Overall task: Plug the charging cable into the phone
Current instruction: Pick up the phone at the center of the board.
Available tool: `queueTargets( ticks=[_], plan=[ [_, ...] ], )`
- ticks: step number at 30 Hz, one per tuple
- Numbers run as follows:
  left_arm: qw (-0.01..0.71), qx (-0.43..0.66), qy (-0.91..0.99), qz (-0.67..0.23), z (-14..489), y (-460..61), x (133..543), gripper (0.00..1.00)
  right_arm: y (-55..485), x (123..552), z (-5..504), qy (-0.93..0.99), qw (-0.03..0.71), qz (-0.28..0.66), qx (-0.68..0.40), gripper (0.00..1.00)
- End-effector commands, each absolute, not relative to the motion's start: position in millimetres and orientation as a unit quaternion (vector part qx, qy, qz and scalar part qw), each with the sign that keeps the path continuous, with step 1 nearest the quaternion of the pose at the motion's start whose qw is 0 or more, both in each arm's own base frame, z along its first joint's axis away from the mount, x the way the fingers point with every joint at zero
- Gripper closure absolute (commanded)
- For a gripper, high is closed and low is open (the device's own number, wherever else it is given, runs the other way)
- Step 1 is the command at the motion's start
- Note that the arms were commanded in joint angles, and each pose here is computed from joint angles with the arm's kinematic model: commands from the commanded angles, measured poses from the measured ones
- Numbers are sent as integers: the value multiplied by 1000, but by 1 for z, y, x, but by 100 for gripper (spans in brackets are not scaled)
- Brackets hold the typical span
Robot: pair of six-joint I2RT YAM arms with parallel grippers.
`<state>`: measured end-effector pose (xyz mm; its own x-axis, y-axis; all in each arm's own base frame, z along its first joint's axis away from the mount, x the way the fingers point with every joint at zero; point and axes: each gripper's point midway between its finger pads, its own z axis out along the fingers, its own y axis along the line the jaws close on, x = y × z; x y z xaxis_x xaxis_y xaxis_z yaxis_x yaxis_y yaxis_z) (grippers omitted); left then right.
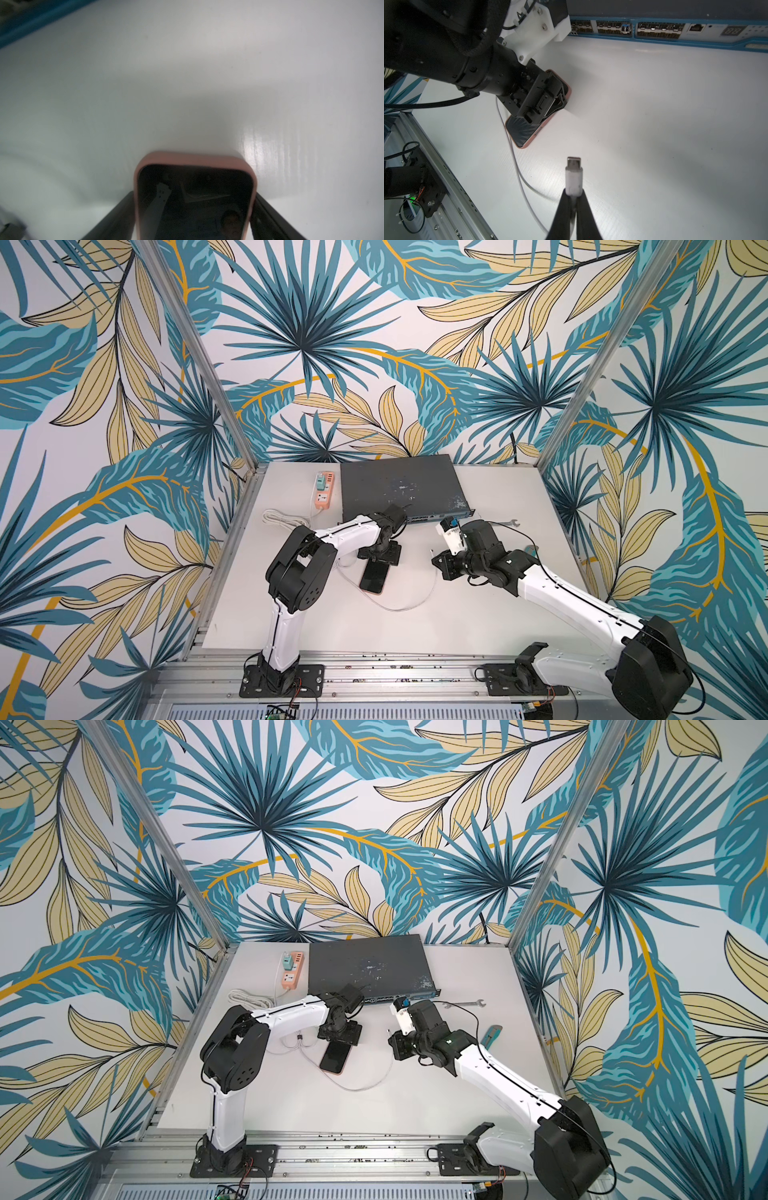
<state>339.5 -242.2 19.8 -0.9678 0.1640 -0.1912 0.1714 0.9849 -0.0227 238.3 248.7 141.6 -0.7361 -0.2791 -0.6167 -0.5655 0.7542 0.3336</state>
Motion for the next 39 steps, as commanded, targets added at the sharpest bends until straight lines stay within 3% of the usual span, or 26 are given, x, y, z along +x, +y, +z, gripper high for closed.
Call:
queueTargets(
  ticks=[1,9,18,22,27,29,31,34,35,39],
  plan=[
    [55,81,995,10,-9,-227,319,15,246,236,142,893,281,259,-239,100],
    [48,89,995,10,-12,-221,309,7,246,236,142,893,280,262,-237,100],
    [46,107,993,11,-5,-218,304,8,247,237,145,892,282,268,-229,100],
    [36,116,992,17,-9,-216,302,14,246,237,145,893,283,267,-224,100],
    [20,119,992,22,-18,-211,293,35,243,237,146,895,287,263,-219,100],
    [13,118,993,23,-20,-209,290,49,242,239,147,896,290,259,-214,100],
    [8,117,993,21,-20,-208,288,69,241,241,147,896,294,255,-213,100],
    [8,109,994,8,-12,-208,289,88,241,247,150,896,303,248,-210,100],
    [9,105,994,-1,-8,-208,290,92,241,249,150,895,306,246,-210,100],
    [8,70,996,-53,6,-209,298,92,241,256,155,892,324,234,-213,100]
  ],
)
